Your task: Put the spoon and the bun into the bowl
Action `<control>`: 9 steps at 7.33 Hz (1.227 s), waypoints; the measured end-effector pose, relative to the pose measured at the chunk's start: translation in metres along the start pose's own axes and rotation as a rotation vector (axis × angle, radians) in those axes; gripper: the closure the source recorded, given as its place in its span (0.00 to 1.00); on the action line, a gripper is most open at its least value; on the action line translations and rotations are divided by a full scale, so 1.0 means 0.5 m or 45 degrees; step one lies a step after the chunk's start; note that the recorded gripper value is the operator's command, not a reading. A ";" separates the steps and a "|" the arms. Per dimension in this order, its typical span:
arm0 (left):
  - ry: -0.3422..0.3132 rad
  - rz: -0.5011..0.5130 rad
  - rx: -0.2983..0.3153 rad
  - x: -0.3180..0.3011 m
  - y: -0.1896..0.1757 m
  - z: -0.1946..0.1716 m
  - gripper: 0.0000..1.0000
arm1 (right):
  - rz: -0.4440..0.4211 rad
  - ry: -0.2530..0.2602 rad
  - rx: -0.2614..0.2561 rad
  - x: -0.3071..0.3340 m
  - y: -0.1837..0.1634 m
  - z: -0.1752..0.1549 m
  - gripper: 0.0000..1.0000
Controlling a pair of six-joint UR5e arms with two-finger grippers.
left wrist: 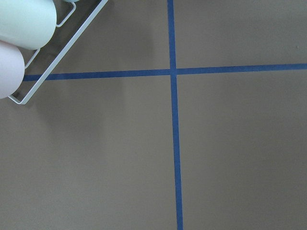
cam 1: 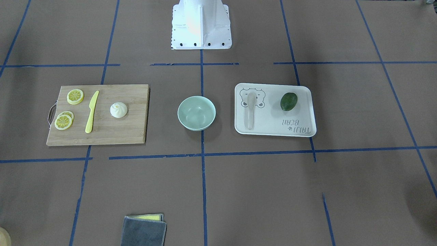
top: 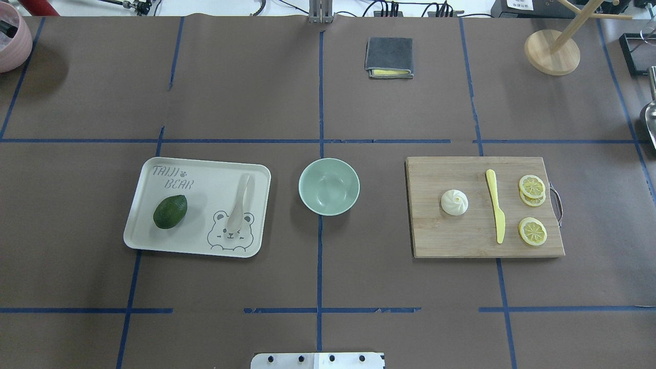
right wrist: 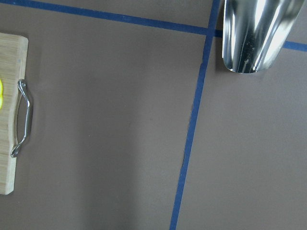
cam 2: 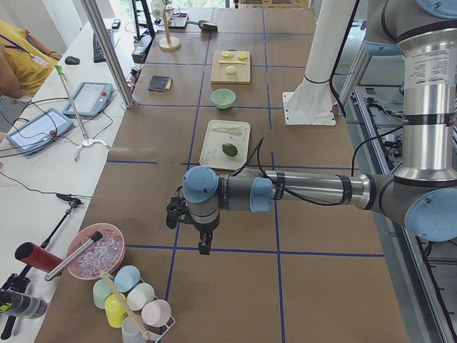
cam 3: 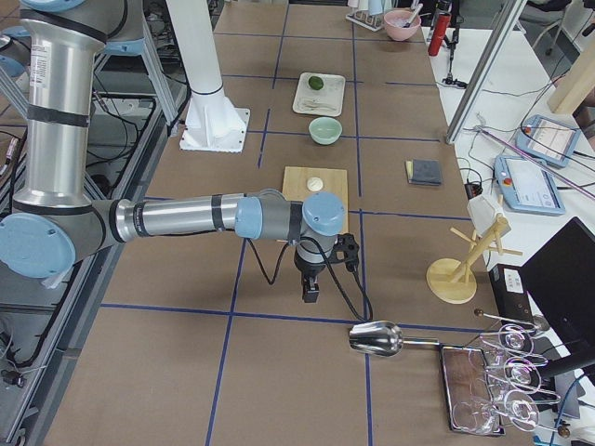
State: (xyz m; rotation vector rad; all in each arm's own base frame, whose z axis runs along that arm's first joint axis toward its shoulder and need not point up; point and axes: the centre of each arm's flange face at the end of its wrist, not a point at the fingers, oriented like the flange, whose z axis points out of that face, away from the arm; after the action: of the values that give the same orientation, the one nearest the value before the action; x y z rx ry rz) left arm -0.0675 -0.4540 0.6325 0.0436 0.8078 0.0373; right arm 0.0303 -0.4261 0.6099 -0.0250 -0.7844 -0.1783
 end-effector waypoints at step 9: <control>0.020 0.069 0.055 0.051 -0.014 -0.039 0.00 | 0.015 -0.001 0.006 -0.004 -0.001 -0.004 0.00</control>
State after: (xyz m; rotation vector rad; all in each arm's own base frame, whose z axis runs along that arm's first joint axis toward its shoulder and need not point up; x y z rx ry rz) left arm -0.0638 -0.4593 0.6001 0.1064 0.8232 0.0710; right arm 0.0302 -0.4263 0.6068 -0.0255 -0.7850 -0.1655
